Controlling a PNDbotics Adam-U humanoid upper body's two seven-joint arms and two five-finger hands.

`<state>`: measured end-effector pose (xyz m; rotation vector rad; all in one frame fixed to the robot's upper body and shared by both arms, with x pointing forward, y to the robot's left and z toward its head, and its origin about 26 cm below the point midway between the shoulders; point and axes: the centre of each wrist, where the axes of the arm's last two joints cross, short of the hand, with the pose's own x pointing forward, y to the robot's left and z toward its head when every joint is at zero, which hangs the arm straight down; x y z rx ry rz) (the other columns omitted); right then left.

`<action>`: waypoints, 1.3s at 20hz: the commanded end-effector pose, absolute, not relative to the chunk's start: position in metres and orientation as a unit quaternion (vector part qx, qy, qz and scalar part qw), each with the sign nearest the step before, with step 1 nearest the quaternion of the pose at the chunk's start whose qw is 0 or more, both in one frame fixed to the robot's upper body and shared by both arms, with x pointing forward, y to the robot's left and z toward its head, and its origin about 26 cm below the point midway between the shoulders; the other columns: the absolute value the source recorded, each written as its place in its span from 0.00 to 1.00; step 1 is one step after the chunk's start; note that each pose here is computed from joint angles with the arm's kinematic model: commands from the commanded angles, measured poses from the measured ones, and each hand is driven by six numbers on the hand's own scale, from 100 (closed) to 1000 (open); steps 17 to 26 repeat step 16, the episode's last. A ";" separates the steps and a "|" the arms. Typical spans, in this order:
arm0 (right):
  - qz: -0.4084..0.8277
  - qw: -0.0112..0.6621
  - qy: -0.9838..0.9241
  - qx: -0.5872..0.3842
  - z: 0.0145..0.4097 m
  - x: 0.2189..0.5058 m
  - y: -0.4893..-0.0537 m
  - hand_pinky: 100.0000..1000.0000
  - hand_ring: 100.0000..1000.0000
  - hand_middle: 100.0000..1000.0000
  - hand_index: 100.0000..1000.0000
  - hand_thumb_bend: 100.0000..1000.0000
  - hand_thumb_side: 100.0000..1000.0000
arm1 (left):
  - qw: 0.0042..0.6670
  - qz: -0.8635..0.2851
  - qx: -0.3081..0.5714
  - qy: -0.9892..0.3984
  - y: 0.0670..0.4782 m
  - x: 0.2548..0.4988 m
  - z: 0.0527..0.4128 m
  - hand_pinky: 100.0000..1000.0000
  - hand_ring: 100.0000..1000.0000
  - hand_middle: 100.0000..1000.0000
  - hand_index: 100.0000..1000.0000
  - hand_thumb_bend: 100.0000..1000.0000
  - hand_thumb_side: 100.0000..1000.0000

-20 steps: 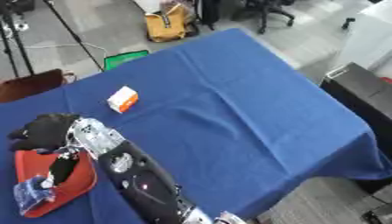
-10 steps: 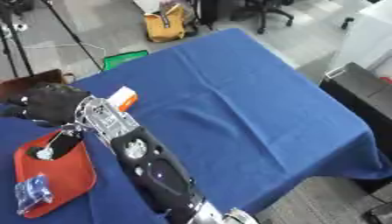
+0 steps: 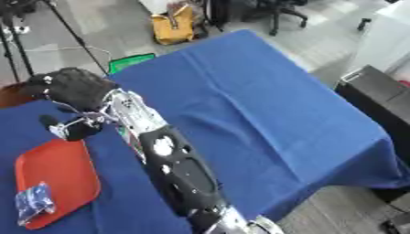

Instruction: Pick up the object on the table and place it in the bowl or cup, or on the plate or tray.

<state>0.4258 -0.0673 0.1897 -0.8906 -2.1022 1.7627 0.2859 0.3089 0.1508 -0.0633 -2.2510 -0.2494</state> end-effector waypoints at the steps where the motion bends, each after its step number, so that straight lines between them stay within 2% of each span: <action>1: 0.587 0.125 -0.736 -0.314 0.204 0.424 -0.072 0.71 0.72 0.80 0.90 0.00 0.29 | 0.412 -0.103 -0.021 -0.905 0.310 0.284 0.158 0.70 0.82 0.76 0.93 0.59 0.98; 7: 0.578 0.139 -0.739 -0.318 0.206 0.425 -0.082 0.70 0.71 0.79 0.88 0.00 0.29 | 0.413 -0.099 -0.021 -0.905 0.309 0.284 0.157 0.70 0.82 0.76 0.93 0.58 0.98; 8: 0.577 0.140 -0.739 -0.319 0.206 0.425 -0.083 0.70 0.71 0.79 0.88 0.00 0.27 | 0.414 -0.098 -0.021 -0.905 0.309 0.284 0.157 0.70 0.82 0.76 0.93 0.58 0.98; 9: 0.576 0.143 -0.738 -0.322 0.207 0.426 -0.087 0.70 0.71 0.78 0.88 0.00 0.30 | 0.415 -0.096 -0.021 -0.904 0.309 0.284 0.156 0.70 0.82 0.76 0.93 0.58 0.99; 12: 0.573 0.147 -0.738 -0.325 0.208 0.426 -0.094 0.70 0.71 0.77 0.88 0.00 0.30 | 0.416 -0.095 -0.021 -0.904 0.308 0.284 0.155 0.70 0.82 0.76 0.93 0.58 0.99; 16: 0.564 0.167 -0.732 -0.344 0.208 0.428 -0.123 0.68 0.68 0.74 0.86 0.00 0.31 | 0.419 -0.082 -0.025 -0.904 0.306 0.285 0.151 0.70 0.82 0.76 0.93 0.57 1.00; 26: 0.564 0.167 -0.732 -0.344 0.208 0.428 -0.123 0.68 0.68 0.74 0.86 0.00 0.31 | 0.419 -0.082 -0.025 -0.904 0.306 0.285 0.151 0.70 0.82 0.76 0.93 0.57 1.00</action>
